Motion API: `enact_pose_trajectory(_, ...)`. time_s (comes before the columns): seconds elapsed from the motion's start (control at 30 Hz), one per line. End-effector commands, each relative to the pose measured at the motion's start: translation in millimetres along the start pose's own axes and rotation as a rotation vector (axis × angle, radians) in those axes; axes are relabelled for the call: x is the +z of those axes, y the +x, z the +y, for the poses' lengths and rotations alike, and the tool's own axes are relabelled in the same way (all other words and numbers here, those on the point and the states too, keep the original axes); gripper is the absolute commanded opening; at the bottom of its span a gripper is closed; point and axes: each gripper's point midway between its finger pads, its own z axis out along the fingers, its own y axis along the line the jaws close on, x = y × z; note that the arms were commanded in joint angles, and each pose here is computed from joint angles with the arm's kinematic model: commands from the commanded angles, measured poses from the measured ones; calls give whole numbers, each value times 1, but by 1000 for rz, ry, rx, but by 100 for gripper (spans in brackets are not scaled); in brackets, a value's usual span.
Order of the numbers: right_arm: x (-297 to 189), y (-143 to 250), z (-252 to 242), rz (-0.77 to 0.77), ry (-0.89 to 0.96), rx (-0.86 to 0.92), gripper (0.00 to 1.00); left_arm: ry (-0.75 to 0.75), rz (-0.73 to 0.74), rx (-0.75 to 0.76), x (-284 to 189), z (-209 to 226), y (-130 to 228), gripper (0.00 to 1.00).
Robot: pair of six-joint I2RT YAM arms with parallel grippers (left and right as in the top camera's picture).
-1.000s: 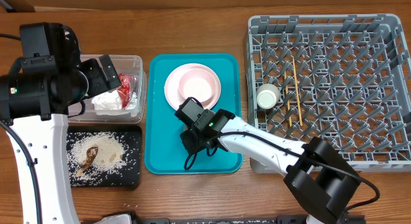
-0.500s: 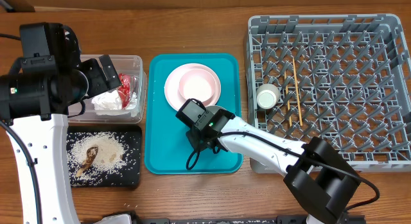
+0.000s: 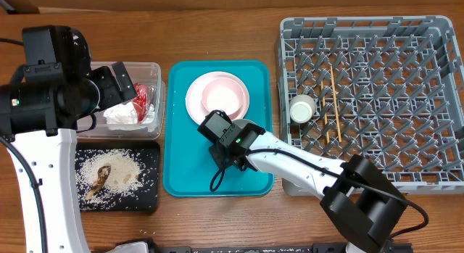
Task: Sort waste into correct bins and load items into the dishwasher
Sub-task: 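Grasp grey bowl rim with right gripper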
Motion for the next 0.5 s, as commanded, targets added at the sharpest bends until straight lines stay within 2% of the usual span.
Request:
enact_pose_trajectory(0.0, 4, 3, -1, 9, 14, -7, 17, -7, -9, 0, -1, 2, -3, 100)
enact_pose_trajectory(0.1, 4, 6, -2, 21, 18, -8, 11, -7, -9, 0, -1, 2, -3, 100)
enact_pose_trajectory(0.3, 4, 7, -3, 27, 21, -8, 11, -7, -8, 0, -1, 2, -3, 100)
enact_pose_trajectory(0.47, 4, 9, -4, 35, 24, -9, 4, -7, -9, 0, -1, 2, -3, 100)
